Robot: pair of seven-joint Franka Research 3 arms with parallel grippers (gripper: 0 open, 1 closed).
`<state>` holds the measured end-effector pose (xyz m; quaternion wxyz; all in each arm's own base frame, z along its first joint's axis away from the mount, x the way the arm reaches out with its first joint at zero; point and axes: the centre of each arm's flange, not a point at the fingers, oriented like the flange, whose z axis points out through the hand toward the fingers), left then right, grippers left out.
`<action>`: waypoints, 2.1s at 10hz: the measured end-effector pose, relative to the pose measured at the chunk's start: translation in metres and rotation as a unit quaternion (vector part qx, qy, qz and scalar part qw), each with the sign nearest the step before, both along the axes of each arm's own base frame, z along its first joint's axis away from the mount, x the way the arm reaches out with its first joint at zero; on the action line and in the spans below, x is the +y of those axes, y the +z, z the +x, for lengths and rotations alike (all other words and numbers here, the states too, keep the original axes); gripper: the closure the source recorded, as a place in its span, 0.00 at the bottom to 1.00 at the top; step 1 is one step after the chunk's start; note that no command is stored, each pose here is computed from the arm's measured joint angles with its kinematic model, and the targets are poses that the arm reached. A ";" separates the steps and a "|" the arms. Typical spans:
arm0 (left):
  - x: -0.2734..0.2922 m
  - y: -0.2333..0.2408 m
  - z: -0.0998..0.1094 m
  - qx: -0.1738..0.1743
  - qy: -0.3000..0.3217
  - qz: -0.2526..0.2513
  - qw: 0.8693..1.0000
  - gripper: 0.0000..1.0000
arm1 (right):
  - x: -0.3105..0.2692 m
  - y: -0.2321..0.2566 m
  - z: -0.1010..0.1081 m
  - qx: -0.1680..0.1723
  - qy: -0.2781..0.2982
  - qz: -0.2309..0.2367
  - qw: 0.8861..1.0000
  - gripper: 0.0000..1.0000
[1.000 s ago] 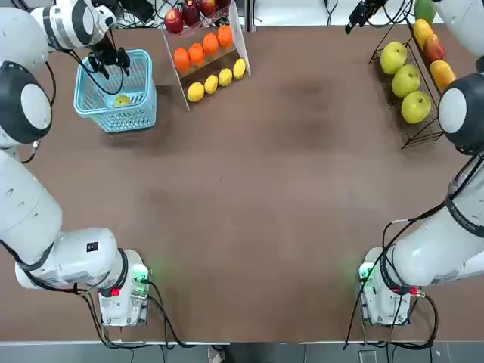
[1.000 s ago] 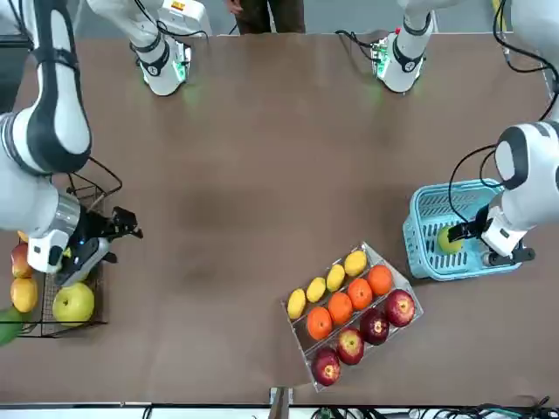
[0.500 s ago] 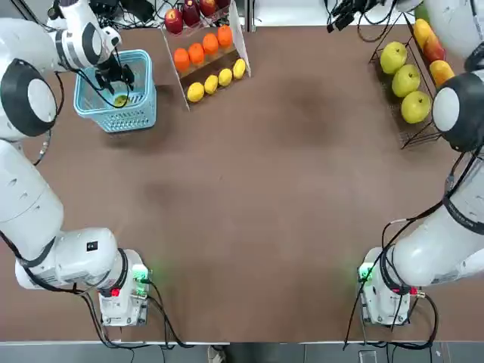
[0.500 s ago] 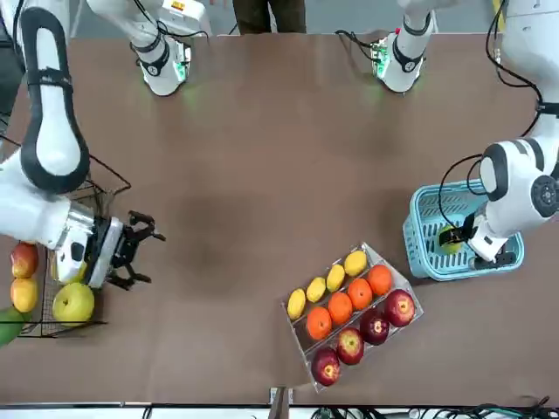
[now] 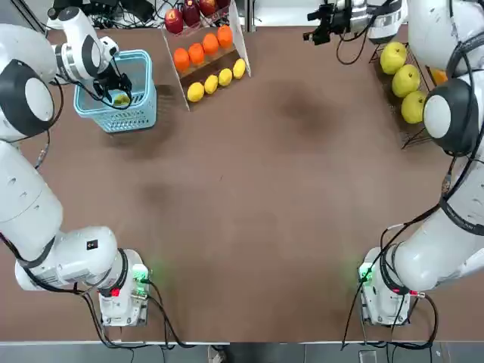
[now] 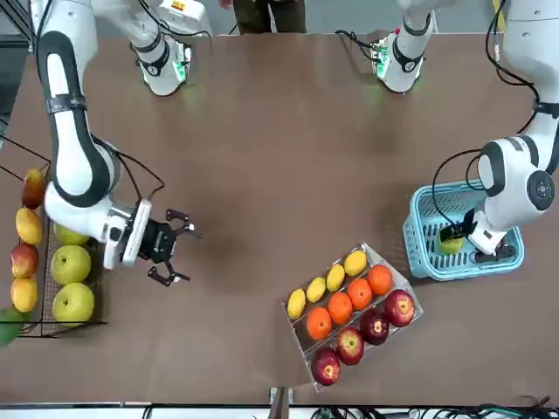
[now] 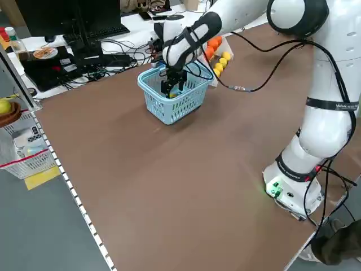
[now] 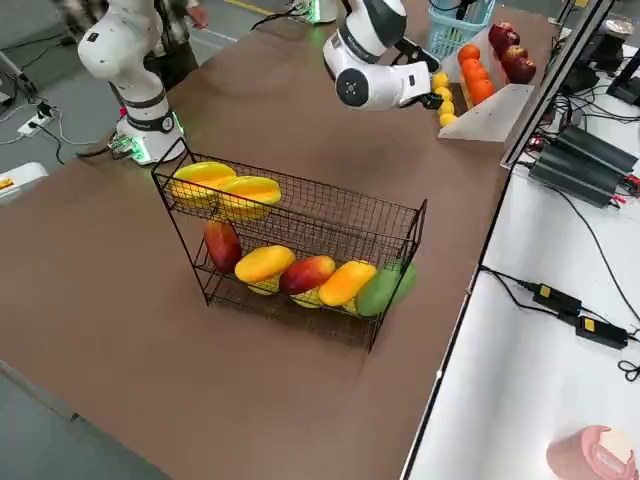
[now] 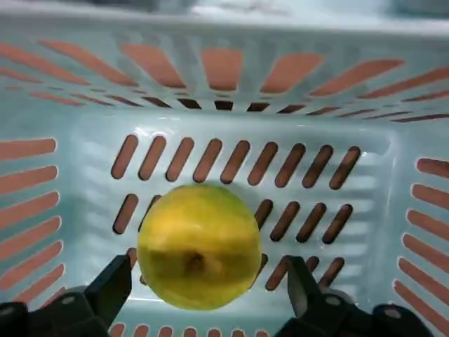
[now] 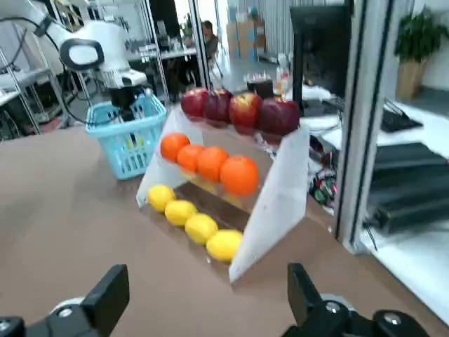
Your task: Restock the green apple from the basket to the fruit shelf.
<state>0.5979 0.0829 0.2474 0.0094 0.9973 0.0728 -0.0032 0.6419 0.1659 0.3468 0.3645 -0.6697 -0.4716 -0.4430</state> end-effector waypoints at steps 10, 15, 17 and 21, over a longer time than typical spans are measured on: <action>-0.002 -0.038 0.001 -0.023 -0.001 0.001 1.000 0.05 | 0.042 -0.037 -0.055 -0.041 0.099 0.260 0.960 0.00; -0.002 -0.020 0.003 -0.022 -0.001 0.002 1.000 0.15 | 0.051 -0.049 -0.058 -0.045 0.101 0.272 0.956 0.00; -0.002 0.026 0.003 -0.008 -0.002 0.002 1.000 0.15 | 0.051 -0.053 -0.059 -0.043 0.101 0.272 0.956 0.00; -0.006 0.154 -0.002 -0.013 -0.002 0.006 1.000 0.15 | 0.070 -0.054 -0.067 -0.048 0.117 0.271 0.954 0.00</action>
